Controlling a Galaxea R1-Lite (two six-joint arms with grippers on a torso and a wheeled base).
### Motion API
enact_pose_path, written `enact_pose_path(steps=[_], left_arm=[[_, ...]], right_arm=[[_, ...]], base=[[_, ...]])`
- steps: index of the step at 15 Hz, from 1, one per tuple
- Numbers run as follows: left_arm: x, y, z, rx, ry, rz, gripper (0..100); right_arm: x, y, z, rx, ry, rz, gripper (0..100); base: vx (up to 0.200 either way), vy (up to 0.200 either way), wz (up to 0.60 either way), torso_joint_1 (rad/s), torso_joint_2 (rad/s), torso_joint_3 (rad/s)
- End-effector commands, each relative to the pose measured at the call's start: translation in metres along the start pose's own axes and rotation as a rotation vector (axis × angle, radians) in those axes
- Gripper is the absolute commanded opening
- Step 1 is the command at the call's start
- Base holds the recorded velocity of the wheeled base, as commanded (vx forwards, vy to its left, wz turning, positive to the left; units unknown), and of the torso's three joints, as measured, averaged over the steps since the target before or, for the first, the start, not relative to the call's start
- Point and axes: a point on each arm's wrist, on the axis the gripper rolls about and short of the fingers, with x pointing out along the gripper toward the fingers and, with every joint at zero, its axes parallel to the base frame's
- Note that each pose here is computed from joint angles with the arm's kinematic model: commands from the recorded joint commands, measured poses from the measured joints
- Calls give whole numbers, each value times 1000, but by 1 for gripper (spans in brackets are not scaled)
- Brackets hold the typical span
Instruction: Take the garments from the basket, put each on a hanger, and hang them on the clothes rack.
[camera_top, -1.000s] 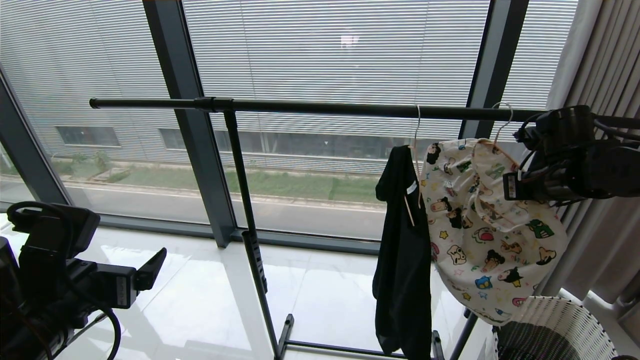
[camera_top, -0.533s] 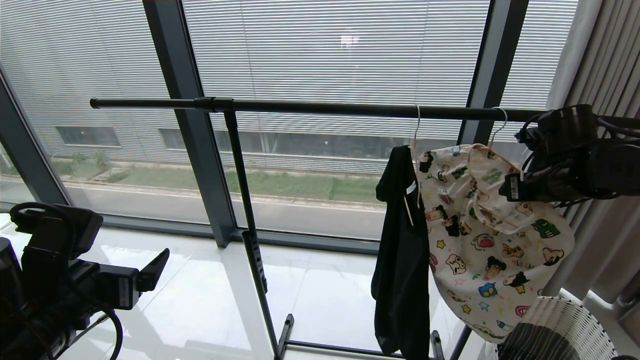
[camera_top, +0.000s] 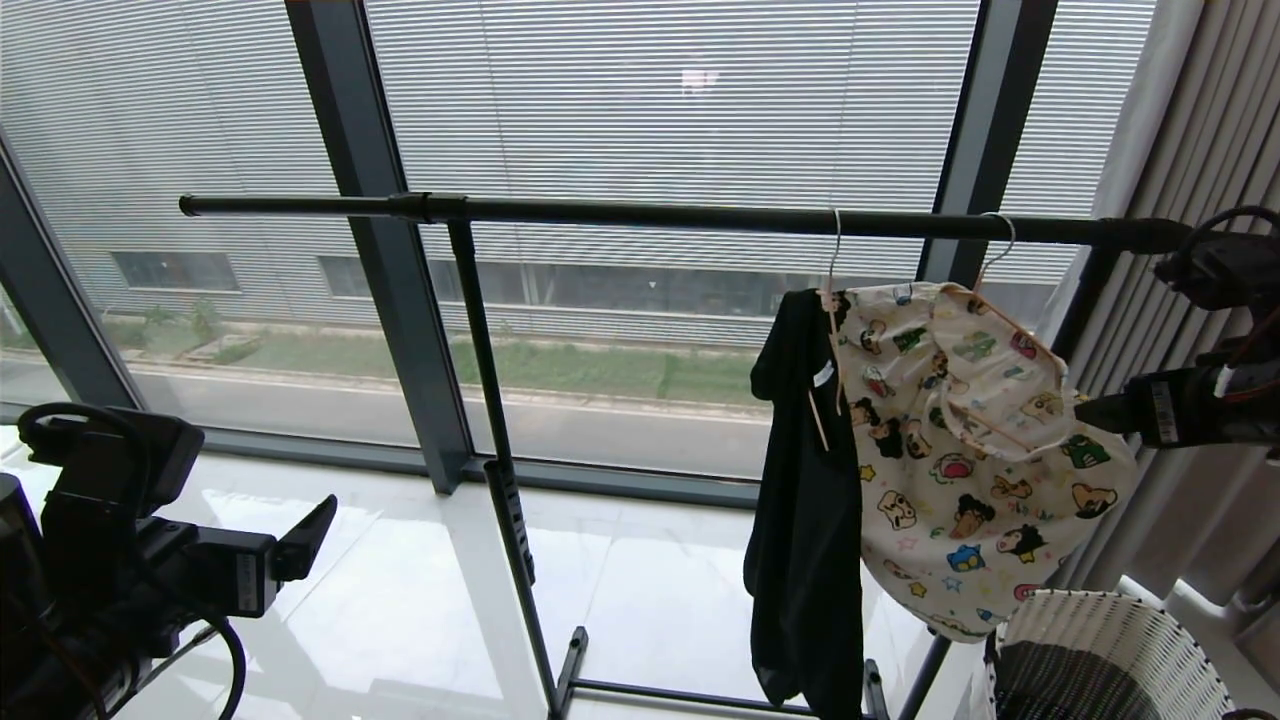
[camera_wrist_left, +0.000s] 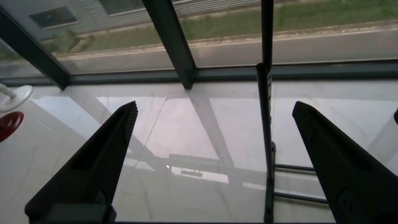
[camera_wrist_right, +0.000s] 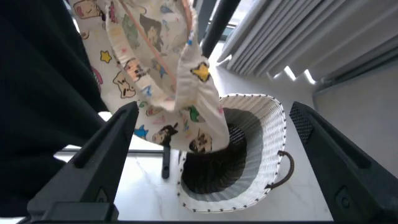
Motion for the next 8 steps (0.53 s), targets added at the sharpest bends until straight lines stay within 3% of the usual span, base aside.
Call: enact_pose_path(steps=[1,3,8], left_arm=[[0,0,0,0,0,2,100],[-1,2,-1,-4,2,15,100],[-18,9,-10,-17,-15,47,100]], right_arm=[[-46,-15,-27,-27,-61,-1,100],[-61,-21,-50,-54,-58,-9,100],[-78,-32,-70,-71,-79,-62,100]], base=[[-200,0,0,7,7,12],[-200,0,0,-2,2,2],[-200,0,0,-1,0,4]])
